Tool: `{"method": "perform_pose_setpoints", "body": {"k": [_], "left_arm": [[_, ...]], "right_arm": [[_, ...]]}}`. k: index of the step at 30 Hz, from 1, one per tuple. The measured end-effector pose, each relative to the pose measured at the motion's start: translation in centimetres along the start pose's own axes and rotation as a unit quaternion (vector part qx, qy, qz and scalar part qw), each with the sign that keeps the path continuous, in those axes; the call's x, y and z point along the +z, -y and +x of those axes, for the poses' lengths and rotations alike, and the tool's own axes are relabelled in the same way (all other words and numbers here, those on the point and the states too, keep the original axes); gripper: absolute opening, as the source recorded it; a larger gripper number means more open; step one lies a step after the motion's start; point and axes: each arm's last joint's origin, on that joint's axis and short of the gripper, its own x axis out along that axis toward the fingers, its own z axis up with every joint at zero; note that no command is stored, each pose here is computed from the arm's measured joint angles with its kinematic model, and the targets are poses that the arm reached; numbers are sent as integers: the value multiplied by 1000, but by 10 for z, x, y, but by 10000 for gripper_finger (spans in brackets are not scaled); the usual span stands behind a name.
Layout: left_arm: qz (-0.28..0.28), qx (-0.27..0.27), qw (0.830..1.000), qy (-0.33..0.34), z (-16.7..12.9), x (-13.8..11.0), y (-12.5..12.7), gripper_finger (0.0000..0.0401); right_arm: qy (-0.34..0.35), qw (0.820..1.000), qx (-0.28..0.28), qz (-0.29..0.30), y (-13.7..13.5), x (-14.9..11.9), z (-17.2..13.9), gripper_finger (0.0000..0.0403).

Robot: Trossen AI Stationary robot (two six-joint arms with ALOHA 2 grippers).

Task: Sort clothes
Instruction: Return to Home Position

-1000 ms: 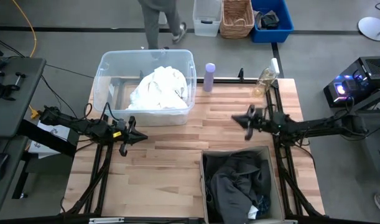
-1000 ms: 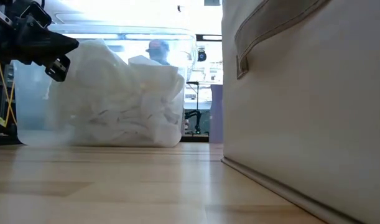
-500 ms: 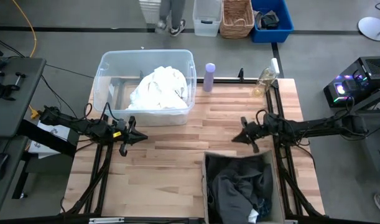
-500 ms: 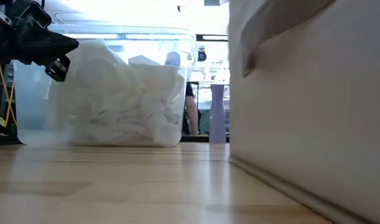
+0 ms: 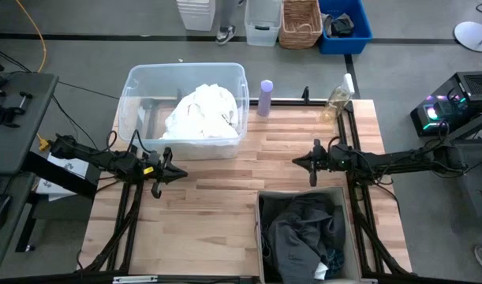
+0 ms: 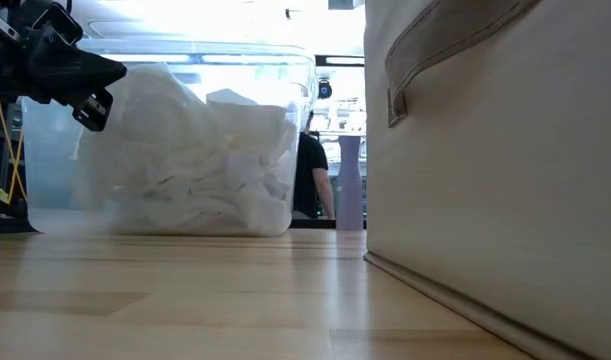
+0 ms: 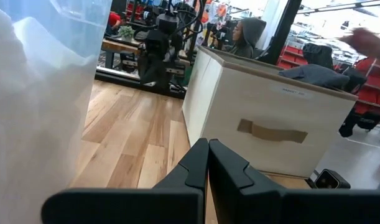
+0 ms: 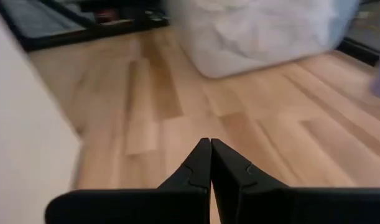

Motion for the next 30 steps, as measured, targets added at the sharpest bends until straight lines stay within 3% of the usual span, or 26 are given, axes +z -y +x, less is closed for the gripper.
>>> {"method": "perform_pose_setpoints", "body": {"k": [10, 17, 23, 30], "left_arm": [[0, 0, 1000, 1, 0, 0, 0, 1], [0, 0, 1000, 0, 0, 0, 0, 1], [0, 0, 1000, 0, 0, 0, 0, 1], [1, 2, 1000, -3, 1, 0, 0, 1]], "right_arm": [[-7, 1000, -6, -2, 0, -2, -21, 0], [85, 996, 7, 2, -1, 10, -39, 0], [187, 982, 21, 6, -2, 24, -54, 0], [196, 980, 19, 7, -2, 25, -54, 0]]}}
